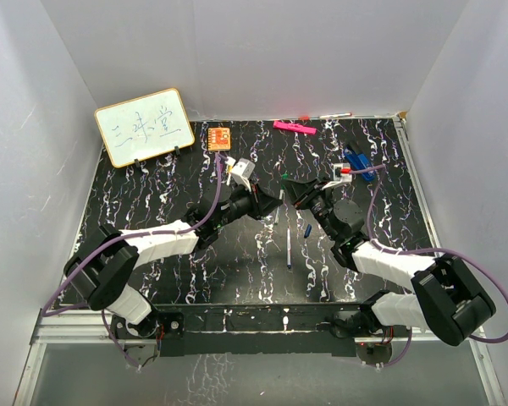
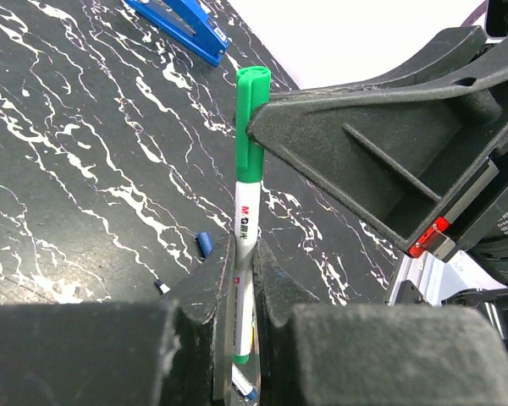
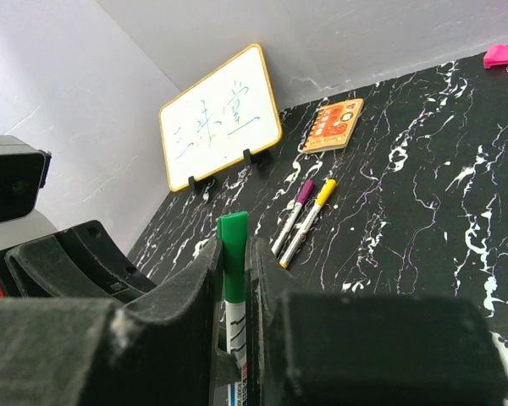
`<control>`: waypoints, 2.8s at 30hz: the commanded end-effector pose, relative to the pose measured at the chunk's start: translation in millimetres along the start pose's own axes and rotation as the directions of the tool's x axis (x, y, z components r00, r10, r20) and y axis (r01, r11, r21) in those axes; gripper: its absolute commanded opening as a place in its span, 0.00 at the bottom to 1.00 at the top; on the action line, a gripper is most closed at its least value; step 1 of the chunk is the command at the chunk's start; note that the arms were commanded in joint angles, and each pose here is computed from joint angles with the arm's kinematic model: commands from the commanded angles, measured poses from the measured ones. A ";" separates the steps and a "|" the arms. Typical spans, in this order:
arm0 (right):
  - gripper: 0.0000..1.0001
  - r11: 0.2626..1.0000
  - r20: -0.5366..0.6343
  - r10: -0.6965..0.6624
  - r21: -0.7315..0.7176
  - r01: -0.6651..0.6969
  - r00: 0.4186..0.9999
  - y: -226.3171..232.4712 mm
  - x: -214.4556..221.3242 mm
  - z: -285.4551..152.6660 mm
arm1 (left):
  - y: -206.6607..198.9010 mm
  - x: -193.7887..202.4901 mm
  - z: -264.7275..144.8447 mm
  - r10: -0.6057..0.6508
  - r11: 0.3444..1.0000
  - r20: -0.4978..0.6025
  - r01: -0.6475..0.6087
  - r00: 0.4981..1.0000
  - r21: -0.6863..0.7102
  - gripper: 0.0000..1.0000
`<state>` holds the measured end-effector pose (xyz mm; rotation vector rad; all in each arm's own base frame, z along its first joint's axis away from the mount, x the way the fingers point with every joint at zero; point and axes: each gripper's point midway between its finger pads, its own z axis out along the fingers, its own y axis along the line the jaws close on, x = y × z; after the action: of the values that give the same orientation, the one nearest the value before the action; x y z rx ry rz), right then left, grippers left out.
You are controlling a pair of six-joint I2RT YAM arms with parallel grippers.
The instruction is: Insert the pens into the pen caps
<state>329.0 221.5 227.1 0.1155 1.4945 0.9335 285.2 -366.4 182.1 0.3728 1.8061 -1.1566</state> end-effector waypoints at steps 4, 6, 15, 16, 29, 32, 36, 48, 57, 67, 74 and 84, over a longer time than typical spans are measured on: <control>0.00 0.999 -0.033 0.018 -0.037 -0.019 0.999 9.8 11.1 -3.6 | -2.1 -50.8 -4.9 0.014 0.999 0.215 -0.002 0.977 -0.055 0.00; 0.00 0.999 -0.054 0.015 -0.037 -0.017 0.998 10.0 16.7 -4.0 | 1.3 -59.0 -6.7 0.013 0.997 0.254 0.007 0.967 -0.079 0.00; 0.00 1.000 -0.165 -0.028 0.004 0.029 0.986 6.6 51.8 -7.4 | 5.0 -86.5 -3.5 0.027 0.993 0.349 0.015 0.937 -0.117 0.00; 0.00 1.000 -0.174 -0.029 0.004 0.030 0.984 7.4 55.8 -8.2 | 4.3 -88.5 -2.6 0.027 0.993 0.355 0.014 0.935 -0.114 0.00; 0.00 0.997 -0.246 -0.064 0.032 0.074 0.967 6.8 86.4 -12.3 | 12.1 -117.8 -10.0 0.055 0.988 0.447 0.018 0.893 -0.156 0.00; 0.00 0.996 -0.248 -0.069 0.033 0.080 0.966 7.2 87.8 -12.0 | 15.7 -119.8 -11.2 0.059 0.986 0.451 0.020 0.891 -0.167 0.00; 0.00 0.995 -0.229 -0.081 0.038 0.092 0.970 8.7 82.3 -7.6 | 19.6 -114.7 -10.9 0.058 0.984 0.434 0.023 0.899 -0.178 0.00; 0.14 0.972 0.028 -0.224 0.080 0.221 0.974 44.1 -14.6 35.6 | 67.1 -42.3 -15.6 0.029 0.934 0.189 0.041 0.981 -0.356 0.00; 0.54 0.955 0.296 -0.268 0.205 0.214 0.917 56.1 -112.4 11.7 | 123.6 -1.7 -28.4 0.060 0.806 0.013 -0.040 0.998 -0.591 0.00; 0.98 0.931 0.354 -0.309 0.303 0.205 0.883 35.1 -138.2 -4.5 | 193.1 6.4 -7.0 -0.008 0.719 -0.224 -0.150 0.975 -0.678 0.00; 0.98 0.926 0.334 -0.312 0.314 0.207 0.889 24.0 -132.0 -4.9 | 218.8 1.5 9.2 0.020 0.675 -0.283 -0.222 0.959 -0.704 0.00; 0.98 0.921 0.299 -0.328 0.314 0.233 0.896 19.0 -122.9 -2.2 | 253.5 11.2 25.6 -0.002 0.640 -0.348 -0.266 0.938 -0.721 0.01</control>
<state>343.0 163.6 334.6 0.2503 1.2684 0.4394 450.3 -270.6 27.3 0.1762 2.3094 -0.1838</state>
